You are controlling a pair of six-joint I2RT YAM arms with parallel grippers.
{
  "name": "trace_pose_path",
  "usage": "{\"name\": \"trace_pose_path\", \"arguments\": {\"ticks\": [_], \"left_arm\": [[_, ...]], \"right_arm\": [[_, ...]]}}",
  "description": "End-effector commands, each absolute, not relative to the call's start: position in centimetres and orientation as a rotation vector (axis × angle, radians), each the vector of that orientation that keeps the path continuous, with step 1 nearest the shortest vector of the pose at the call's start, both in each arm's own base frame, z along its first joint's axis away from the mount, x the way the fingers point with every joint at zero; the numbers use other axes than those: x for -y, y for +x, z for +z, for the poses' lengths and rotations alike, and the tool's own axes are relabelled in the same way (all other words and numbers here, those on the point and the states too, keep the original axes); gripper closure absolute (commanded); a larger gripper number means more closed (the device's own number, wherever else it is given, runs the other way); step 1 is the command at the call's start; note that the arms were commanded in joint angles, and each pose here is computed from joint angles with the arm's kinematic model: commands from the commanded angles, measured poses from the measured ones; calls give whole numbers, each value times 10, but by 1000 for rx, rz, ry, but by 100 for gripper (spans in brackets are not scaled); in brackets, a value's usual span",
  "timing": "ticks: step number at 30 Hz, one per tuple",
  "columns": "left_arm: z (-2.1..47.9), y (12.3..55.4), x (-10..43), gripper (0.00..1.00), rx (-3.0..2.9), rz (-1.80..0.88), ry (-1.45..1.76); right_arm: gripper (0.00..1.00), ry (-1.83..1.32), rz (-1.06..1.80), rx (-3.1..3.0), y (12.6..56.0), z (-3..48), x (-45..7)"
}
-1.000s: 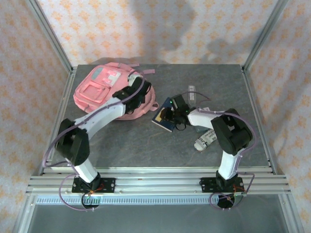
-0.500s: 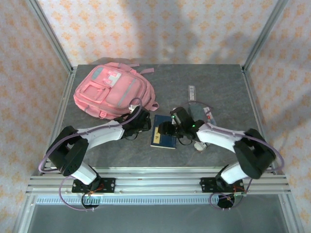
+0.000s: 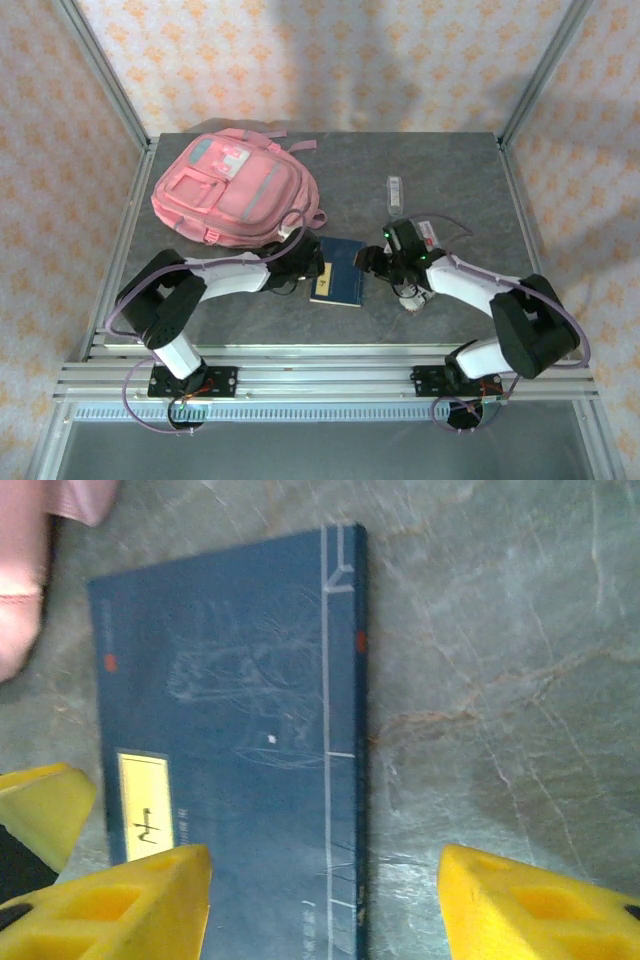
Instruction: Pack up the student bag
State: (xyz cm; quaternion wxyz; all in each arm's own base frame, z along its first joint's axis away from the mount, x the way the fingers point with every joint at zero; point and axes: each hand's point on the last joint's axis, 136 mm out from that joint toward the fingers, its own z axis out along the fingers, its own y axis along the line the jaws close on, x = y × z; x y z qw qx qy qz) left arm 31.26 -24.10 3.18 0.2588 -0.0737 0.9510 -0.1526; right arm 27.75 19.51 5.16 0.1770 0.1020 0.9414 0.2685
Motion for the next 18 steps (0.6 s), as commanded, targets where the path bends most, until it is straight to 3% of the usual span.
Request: {"name": "trace_pose_path", "arguments": {"ticks": [1, 6, 11, 18], "left_arm": [[16, 305, 248, 52, -2623, -381, -190], [1, 296, 257, 70, -2658, -400, -175], [-9, 288, 269, 91, -2688, -435, -140], [-17, 282, 276, 100, -2703, -497, -140]], "right_arm": [[41, 279, 848, -2633, 283, 50, -207], [44, 272, 976, -2648, 278, 41, -222], [49, 162, 1219, -2567, 274, 64, -248], [54, 19, 1520, -2302, 268, 130, -268]]}}
